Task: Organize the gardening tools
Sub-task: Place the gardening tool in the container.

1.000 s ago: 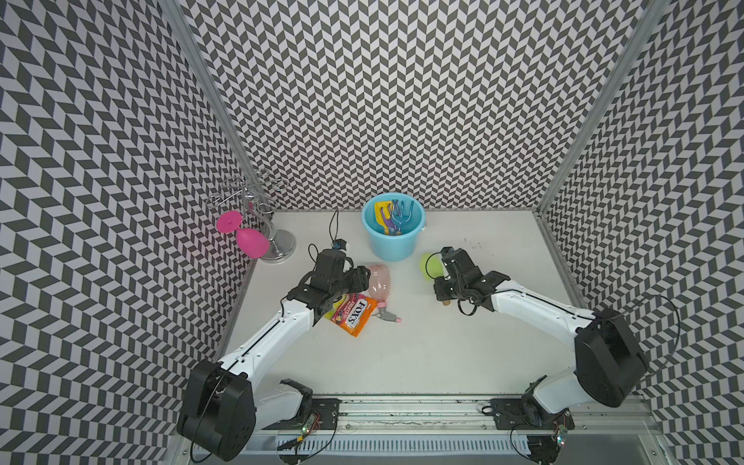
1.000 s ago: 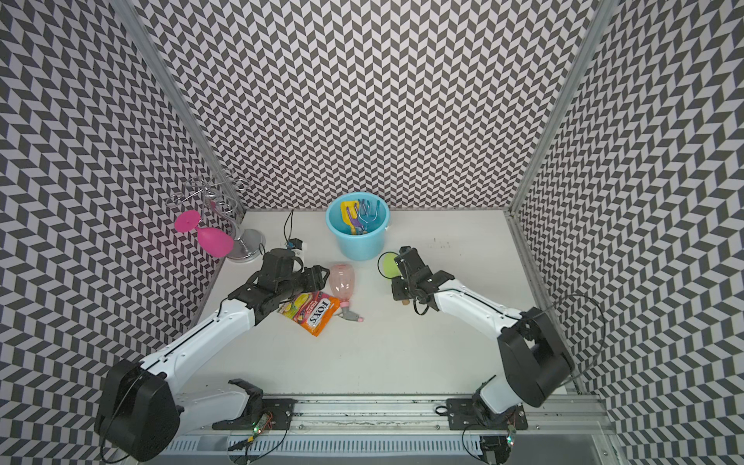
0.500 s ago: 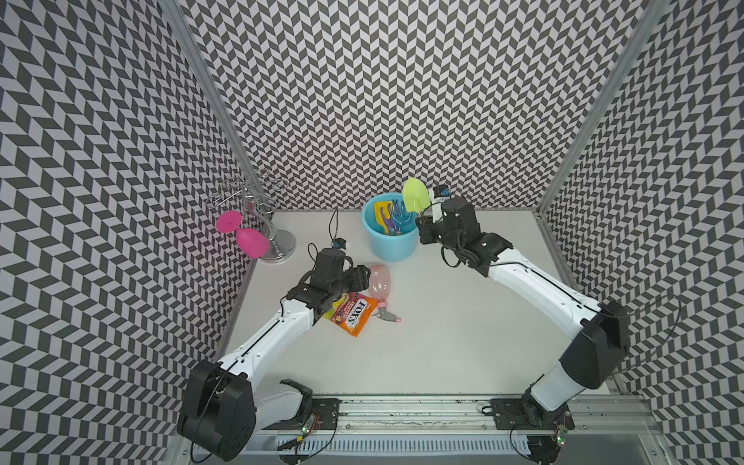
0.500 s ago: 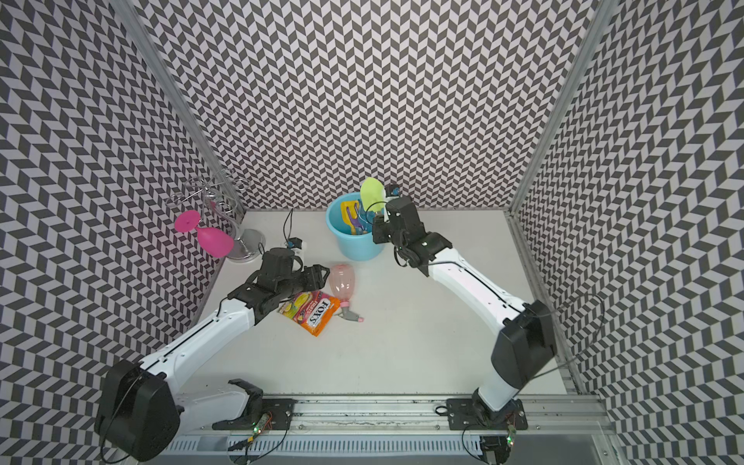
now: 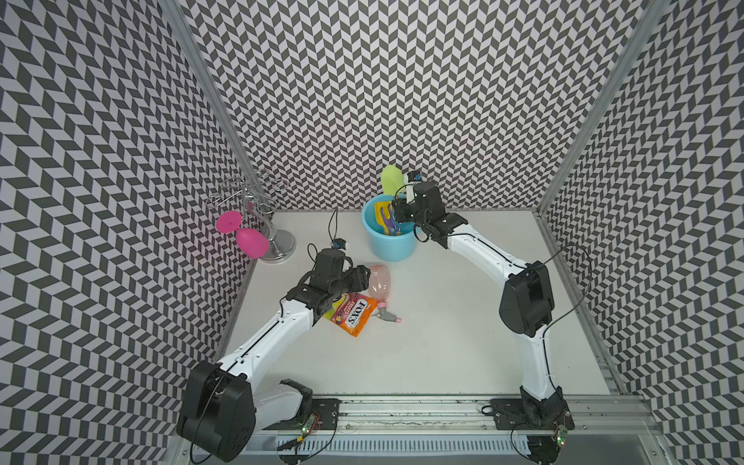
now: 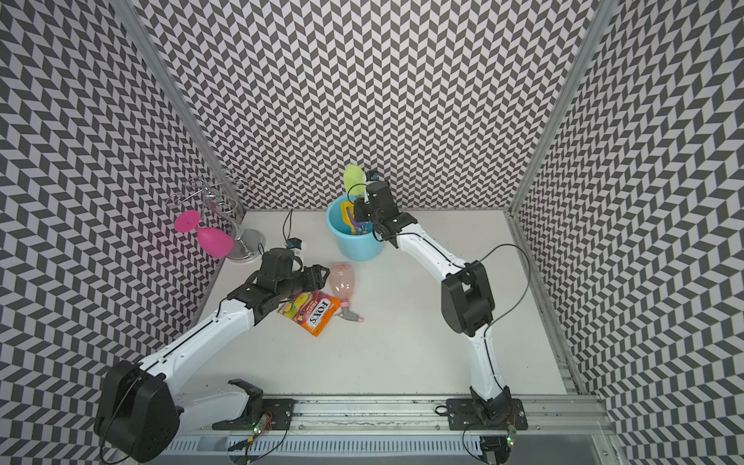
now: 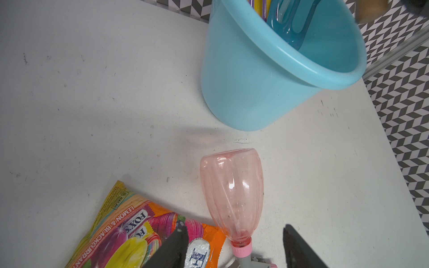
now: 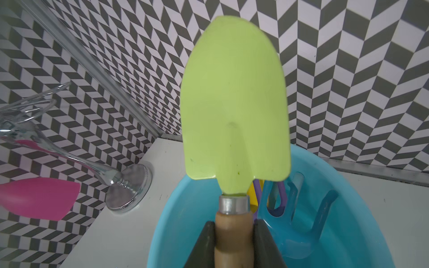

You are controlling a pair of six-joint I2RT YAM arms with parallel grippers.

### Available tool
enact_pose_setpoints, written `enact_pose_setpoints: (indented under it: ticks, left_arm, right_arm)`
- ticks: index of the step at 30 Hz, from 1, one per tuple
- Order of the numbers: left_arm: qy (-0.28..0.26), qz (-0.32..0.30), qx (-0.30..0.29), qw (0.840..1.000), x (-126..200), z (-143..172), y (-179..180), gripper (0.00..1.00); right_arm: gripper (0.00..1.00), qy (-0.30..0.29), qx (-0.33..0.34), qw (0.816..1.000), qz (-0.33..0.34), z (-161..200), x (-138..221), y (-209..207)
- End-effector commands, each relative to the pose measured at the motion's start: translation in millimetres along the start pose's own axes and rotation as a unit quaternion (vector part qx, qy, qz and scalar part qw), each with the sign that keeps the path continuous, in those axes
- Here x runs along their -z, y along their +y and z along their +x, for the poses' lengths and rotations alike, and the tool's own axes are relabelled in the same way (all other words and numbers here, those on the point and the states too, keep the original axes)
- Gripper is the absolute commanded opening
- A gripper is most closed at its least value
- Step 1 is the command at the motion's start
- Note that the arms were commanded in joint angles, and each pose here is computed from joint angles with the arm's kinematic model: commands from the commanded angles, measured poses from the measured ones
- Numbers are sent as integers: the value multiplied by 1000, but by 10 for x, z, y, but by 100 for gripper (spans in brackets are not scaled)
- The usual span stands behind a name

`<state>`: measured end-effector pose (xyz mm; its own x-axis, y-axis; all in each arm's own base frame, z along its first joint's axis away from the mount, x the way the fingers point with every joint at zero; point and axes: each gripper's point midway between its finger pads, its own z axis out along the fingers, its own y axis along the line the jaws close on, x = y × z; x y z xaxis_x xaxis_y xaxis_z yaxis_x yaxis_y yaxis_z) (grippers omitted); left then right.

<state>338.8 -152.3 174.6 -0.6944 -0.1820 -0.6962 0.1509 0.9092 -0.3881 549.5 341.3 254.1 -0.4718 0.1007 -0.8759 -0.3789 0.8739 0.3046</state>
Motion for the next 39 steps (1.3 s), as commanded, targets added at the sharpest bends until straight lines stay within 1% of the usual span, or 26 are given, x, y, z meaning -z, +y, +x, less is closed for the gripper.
enact_pose_setpoints:
  ticks: [1, 8, 9, 13, 15, 22, 27, 32, 36, 39]
  left_arm:
    - [-10, -1, 5, 1000, 58, -43, 16, 67]
    - [-5, -2, 7, 1000, 44, -7, 30, 67]
    - [-3, -2, 7, 1000, 39, 4, 33, 67]
    - [0, 0, 7, 1000, 24, 16, 27, 67]
    - [2, 1, 6, 1000, 15, 29, 25, 67]
    - [11, 5, 4, 1000, 15, 88, 26, 68]
    - [24, 15, 3, 1000, 16, 165, 1, 68]
    - [48, 19, 1, 999, -1, 318, 2, 68]
    - [66, 26, 3, 997, -17, 449, -25, 68]
    - [79, 36, 0, 996, -34, 555, -111, 68]
  right_arm:
    - [9, -38, -9, 999, -24, -189, -60, 79]
    - [13, -24, -2, 999, -23, -15, -167, 31]
    - [14, -24, -2, 999, -24, -11, -166, 31]
    - [28, -23, -2, 1000, -21, 9, -150, 25]
    - [32, -21, -2, 1000, -23, 16, -139, 30]
    - [39, -29, 3, 999, -19, -100, -2, 46]
    - [39, -40, 7, 999, -28, -256, 280, 111]
    - [39, -48, 1, 998, -28, -311, 725, 118]
    - [40, -39, -9, 999, -24, -139, 1071, 39]
    - [43, -28, -21, 999, -2, 62, 1287, -104]
